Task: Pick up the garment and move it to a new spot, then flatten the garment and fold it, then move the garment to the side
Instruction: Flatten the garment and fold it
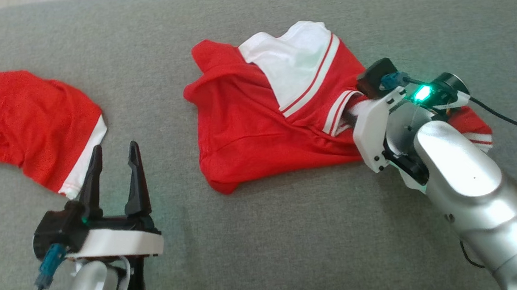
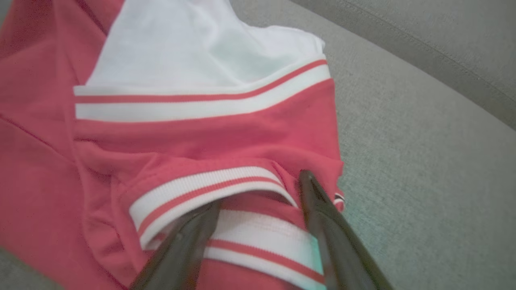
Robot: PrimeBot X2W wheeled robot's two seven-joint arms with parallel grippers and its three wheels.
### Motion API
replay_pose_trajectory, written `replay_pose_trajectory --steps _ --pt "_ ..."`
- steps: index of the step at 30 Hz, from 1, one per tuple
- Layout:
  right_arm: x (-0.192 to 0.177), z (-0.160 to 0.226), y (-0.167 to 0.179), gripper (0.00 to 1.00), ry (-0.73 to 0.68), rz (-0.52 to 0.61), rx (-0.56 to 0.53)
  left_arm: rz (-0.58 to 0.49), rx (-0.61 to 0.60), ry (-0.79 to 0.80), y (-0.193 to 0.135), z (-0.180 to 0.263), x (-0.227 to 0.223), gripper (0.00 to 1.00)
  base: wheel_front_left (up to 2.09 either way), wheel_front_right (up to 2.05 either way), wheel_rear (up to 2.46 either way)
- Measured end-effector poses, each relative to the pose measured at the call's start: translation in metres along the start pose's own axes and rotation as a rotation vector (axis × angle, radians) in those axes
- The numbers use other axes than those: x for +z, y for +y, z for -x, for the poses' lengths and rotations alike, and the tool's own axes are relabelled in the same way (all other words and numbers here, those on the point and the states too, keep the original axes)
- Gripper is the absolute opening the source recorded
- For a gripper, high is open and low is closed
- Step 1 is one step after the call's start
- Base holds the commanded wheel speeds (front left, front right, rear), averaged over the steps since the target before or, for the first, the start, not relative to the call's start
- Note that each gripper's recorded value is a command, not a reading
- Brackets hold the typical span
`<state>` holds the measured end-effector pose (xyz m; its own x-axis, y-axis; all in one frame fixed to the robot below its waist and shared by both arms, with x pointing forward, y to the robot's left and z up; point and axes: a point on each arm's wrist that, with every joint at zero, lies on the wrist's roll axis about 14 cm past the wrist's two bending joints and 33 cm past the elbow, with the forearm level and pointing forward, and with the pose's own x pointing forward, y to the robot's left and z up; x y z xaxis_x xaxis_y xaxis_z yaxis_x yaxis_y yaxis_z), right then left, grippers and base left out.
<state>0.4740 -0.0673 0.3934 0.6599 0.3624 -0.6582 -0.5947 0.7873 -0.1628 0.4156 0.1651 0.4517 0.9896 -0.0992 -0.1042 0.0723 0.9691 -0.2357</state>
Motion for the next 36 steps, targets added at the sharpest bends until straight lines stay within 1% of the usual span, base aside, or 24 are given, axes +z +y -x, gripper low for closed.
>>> replay_pose_trajectory --steps 3,5,8,12,14,18,21,22,23,27,29,31,33,36 --pt "-0.006 -0.006 -0.001 0.0 0.018 -0.033 0.007 0.006 0.004 0.001 0.001 0.0 -0.001 1.0 0.0 0.0 0.0" --pt "-0.003 -0.007 -0.005 0.0 0.005 -0.064 -0.001 0.007 0.01 0.002 0.002 0.001 -0.002 1.0 0.0 0.0 0.0" --pt "0.016 -0.007 -0.026 0.0 -0.073 -0.14 -0.041 0.007 0.008 0.003 0.003 0.001 -0.002 1.0 0.0 0.0 0.0" --pt "0.046 -0.005 -0.067 0.0 -0.183 -0.22 -0.123 -0.001 0.014 -0.002 0.006 -0.002 -0.001 1.0 0.0 0.0 0.0" --pt "0.06 -0.005 -0.079 0.0 -0.224 -0.24 -0.146 0.002 0.009 -0.009 0.005 -0.004 0.001 1.0 0.0 0.0 0.0" --pt "0.086 -0.007 -0.093 0.0 -0.316 -0.247 -0.171 0.0 0.007 -0.016 0.005 -0.007 0.003 1.0 0.0 0.0 0.0" --pt "0.095 -0.008 -0.098 0.0 -0.348 -0.253 -0.181 -0.001 0.012 -0.016 0.008 -0.007 0.003 1.0 0.0 0.0 0.0" --pt "0.099 -0.009 -0.1 0.61 -0.364 -0.269 -0.187 -0.004 0.013 -0.013 0.008 -0.006 0.002 1.0 0.0 0.0 0.0" --pt "0.1 -0.01 -0.102 1.0 -0.367 -0.272 -0.19 -0.005 0.013 -0.011 0.009 -0.006 0.001 1.0 0.0 0.0 0.0" --pt "0.096 -0.014 -0.096 1.0 -0.359 -0.28 -0.182 0.0 0.017 -0.013 0.008 -0.004 0.001 1.0 0.0 0.0 0.0" --pt "0.095 -0.01 -0.093 1.0 -0.36 -0.271 -0.183 0.004 0.018 -0.021 0.008 -0.004 0.004 1.0 0.0 0.0 0.0" --pt "0.092 -0.003 -0.093 1.0 -0.369 -0.286 -0.188 -0.003 0.026 -0.033 0.011 -0.002 0.008 1.0 0.0 0.0 0.0" --pt "0.082 0.005 -0.092 1.0 -0.369 -0.334 -0.193 -0.002 0.03 -0.046 0.011 0.001 0.013 1.0 0.0 0.0 0.0" --pt "0.055 0.021 -0.087 1.0 -0.375 -0.379 -0.211 -0.008 0.028 -0.043 0.009 0.01 0.011 1.0 0.0 0.0 0.0"
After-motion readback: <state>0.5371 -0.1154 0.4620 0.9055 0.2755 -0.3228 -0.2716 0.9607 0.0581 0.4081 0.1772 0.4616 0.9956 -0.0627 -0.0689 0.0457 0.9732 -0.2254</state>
